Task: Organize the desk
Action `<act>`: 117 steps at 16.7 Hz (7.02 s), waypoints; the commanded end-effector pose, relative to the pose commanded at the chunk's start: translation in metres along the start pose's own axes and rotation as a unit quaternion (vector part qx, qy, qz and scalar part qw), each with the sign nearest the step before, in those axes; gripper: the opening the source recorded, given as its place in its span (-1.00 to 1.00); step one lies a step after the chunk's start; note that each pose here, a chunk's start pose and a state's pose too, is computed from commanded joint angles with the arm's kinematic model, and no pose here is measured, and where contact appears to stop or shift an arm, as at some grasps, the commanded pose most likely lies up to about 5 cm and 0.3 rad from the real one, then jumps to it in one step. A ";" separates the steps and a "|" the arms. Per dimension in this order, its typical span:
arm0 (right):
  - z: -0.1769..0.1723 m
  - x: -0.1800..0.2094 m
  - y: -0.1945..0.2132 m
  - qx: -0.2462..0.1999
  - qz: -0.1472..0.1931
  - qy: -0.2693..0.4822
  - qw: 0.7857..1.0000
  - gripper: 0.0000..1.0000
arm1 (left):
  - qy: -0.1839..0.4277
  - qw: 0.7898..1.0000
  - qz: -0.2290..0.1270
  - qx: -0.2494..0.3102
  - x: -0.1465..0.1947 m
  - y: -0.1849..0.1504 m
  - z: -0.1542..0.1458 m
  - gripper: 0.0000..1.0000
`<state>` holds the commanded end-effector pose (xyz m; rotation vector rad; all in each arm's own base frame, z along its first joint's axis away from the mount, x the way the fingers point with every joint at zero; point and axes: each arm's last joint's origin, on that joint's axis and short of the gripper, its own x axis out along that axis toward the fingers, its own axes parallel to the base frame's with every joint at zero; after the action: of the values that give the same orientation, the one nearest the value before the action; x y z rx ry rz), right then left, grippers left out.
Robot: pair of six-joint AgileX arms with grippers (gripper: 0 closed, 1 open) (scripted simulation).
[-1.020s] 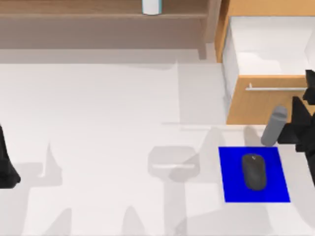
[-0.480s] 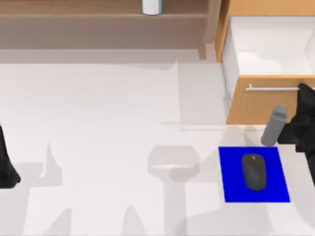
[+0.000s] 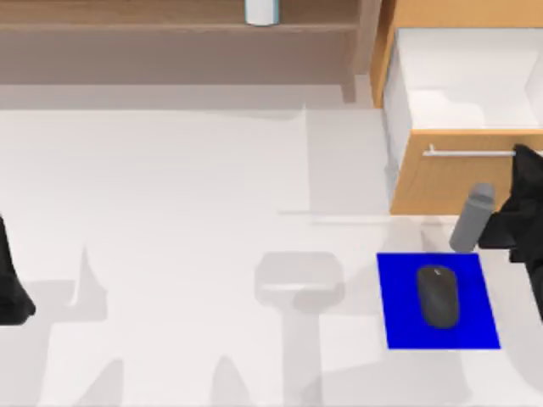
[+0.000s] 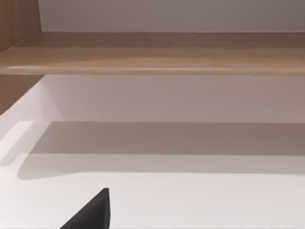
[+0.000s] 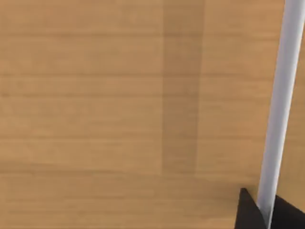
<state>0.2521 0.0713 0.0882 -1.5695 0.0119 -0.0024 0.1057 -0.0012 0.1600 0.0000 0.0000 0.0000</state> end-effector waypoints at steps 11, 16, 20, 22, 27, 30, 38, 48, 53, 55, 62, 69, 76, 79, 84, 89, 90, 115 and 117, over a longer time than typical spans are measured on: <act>0.000 0.062 0.000 0.000 0.000 0.000 1.000 -1.00 | 0.000 1.000 0.000 0.000 0.000 0.000 0.000 1.00; 0.000 0.063 0.000 0.001 0.002 0.000 1.000 -1.00 | 0.000 1.000 0.000 0.000 0.000 0.000 0.000 1.00; 0.002 0.086 -0.001 0.002 -0.001 -0.001 1.000 -1.00 | 0.000 1.000 0.000 0.000 0.000 0.000 0.000 1.00; 0.002 0.095 0.001 0.001 0.003 -0.002 1.000 -1.00 | 0.000 1.000 0.000 0.000 0.000 0.000 0.000 1.00; 0.001 0.125 -0.001 0.001 0.000 -0.001 1.000 -1.00 | 0.000 1.000 0.000 0.000 0.000 0.000 0.000 1.00; 0.000 0.125 -0.001 0.001 0.001 0.000 1.000 -1.00 | 0.000 1.000 0.000 0.000 0.000 0.000 0.000 1.00; 0.003 0.160 -0.001 0.001 0.001 -0.001 1.000 -1.00 | 0.000 1.000 0.000 0.000 0.000 0.000 0.000 1.00; 0.002 0.187 -0.001 0.002 0.002 -0.002 1.000 -0.85 | 0.000 1.000 0.000 0.000 0.000 0.000 0.000 1.00; 0.002 0.187 -0.001 0.002 0.002 -0.002 1.000 -0.10 | 0.000 1.000 0.000 0.000 0.000 0.000 0.000 1.00; 0.002 0.187 -0.001 0.002 0.002 -0.002 1.000 0.21 | 0.000 1.000 0.000 0.000 0.000 0.000 0.000 1.00; 0.002 0.187 -0.001 0.002 0.002 -0.002 1.000 1.00 | 0.000 1.000 0.000 0.000 0.000 0.000 0.000 1.00; 0.003 0.179 0.012 0.001 0.029 -0.003 1.000 1.00 | 0.000 1.000 0.000 0.000 0.000 0.000 0.000 1.00; 0.033 0.160 -0.002 0.035 0.004 -0.113 0.993 1.00 | 0.000 1.000 0.000 0.000 0.000 0.000 0.000 1.00; 0.036 0.144 0.000 0.045 0.012 -0.124 0.991 1.00 | 0.000 1.000 0.000 0.000 0.000 0.000 0.000 1.00; 0.011 0.138 0.007 0.016 0.022 -0.032 0.999 1.00 | 0.000 1.000 0.000 0.000 0.000 0.000 0.000 1.00; 0.003 0.139 0.013 0.001 0.029 -0.003 1.000 1.00 | 0.000 1.000 0.000 0.000 0.000 0.000 0.000 1.00; 0.004 0.139 0.011 0.002 0.027 -0.006 1.000 1.00 | 0.000 1.000 0.000 0.000 0.000 0.000 0.000 1.00; 0.274 0.154 -0.109 0.676 0.007 -0.012 0.737 1.00 | 0.000 1.000 0.000 0.000 0.000 0.000 0.000 1.00; 0.276 0.160 -0.116 0.698 -0.003 -0.008 0.716 1.00 | 0.000 1.000 0.000 0.000 0.000 0.000 0.000 1.00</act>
<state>0.4150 0.3459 0.2034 -0.0247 -0.0092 -0.0029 0.1057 -0.0012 0.1600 0.0000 0.0000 0.0000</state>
